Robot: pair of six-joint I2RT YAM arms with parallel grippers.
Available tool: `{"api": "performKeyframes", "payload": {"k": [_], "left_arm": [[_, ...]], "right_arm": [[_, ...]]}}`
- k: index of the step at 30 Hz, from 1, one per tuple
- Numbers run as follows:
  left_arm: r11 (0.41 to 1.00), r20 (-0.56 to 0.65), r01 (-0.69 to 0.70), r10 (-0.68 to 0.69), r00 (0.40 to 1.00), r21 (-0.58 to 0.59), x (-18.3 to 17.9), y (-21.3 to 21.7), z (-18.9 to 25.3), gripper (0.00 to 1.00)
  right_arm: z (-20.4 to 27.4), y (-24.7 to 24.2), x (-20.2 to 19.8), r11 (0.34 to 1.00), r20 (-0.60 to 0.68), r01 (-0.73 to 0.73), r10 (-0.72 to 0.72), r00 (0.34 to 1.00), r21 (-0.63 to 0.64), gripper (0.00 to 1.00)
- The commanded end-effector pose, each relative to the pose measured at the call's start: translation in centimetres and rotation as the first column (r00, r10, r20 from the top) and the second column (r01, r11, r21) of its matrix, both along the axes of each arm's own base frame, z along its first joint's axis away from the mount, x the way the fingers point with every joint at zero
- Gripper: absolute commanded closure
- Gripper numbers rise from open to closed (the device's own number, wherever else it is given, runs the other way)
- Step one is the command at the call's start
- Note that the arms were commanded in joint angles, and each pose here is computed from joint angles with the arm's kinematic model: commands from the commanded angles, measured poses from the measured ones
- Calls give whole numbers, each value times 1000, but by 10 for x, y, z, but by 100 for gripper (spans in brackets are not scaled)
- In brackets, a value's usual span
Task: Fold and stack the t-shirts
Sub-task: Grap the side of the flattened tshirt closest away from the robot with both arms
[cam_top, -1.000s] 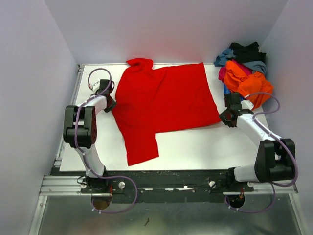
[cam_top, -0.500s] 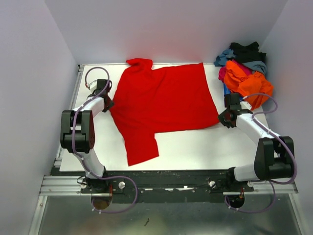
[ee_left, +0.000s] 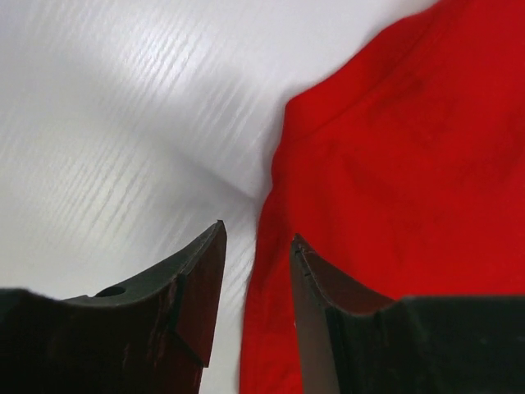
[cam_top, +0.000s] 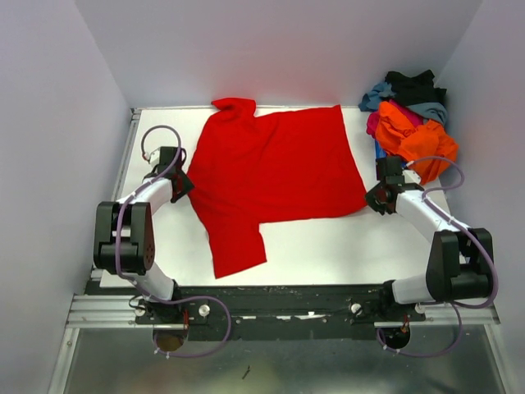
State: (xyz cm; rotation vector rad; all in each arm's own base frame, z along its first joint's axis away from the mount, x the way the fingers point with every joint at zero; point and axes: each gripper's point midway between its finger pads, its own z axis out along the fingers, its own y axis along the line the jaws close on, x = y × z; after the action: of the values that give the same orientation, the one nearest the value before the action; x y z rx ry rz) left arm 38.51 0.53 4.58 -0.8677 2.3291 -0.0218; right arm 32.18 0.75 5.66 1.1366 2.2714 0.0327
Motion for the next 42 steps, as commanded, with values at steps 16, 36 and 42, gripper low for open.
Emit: {"api": "performKeyframes", "payload": {"k": [16,36,42], "left_arm": [[1000,-20,-19,18,1000,-18,30,21,-1,100],[993,17,90,-89,996,-71,-52,-29,34,29],[978,-79,171,-180,980,-116,-117,-67,26,33]], "right_arm": [[3,10,4,998,12,-39,39,999,38,99],[-1,31,6,992,14,-114,114,993,62,99],[-1,34,5,991,21,-124,123,992,55,99]]}}
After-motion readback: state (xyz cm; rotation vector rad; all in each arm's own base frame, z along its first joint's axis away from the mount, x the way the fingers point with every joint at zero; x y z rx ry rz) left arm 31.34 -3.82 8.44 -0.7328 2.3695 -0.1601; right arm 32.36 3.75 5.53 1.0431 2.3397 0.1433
